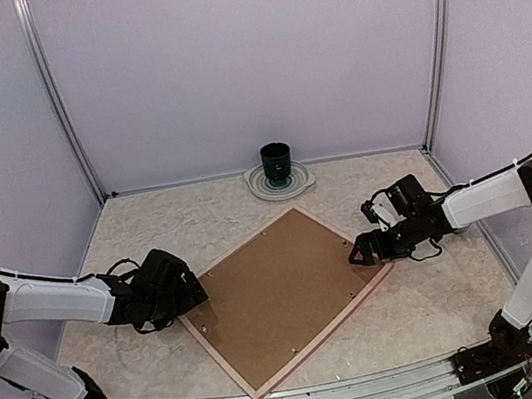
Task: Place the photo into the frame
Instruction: Rotate the photo frame at the center of the board.
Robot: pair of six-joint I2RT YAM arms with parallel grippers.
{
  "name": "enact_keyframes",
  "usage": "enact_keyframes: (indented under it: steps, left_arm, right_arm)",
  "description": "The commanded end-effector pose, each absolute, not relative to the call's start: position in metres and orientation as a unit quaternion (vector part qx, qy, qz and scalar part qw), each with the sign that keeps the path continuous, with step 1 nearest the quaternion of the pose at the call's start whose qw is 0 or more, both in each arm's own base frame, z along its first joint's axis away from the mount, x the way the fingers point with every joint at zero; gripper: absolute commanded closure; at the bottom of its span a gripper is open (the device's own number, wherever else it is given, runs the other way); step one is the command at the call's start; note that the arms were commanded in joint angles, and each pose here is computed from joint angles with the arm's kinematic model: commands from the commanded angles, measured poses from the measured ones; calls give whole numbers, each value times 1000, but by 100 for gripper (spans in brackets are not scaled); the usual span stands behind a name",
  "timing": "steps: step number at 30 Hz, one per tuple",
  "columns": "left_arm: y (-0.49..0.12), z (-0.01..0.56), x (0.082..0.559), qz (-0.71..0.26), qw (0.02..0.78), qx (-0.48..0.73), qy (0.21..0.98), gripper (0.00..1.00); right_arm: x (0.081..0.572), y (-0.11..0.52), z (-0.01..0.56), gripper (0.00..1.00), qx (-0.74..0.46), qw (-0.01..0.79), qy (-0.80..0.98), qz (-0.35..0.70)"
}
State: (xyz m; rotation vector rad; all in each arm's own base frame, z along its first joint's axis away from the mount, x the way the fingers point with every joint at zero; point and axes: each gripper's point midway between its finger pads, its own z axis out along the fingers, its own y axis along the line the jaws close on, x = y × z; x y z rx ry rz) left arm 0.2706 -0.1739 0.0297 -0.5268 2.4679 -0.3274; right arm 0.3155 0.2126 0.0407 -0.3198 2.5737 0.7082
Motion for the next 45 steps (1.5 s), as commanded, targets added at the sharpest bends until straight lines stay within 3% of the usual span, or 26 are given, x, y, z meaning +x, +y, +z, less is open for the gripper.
enact_keyframes:
  steps: [1, 45]
  left_arm:
    - [-185, 6, 262, -131, 243, -177, 945, 1]
    - [-258, 2, 389, -178, 263, -86, 944, 1]
  right_arm:
    - [290, 223, 37, 2, -126, 196, 933, 276]
    - [207, 219, 33, 2, -103, 162, 942, 274]
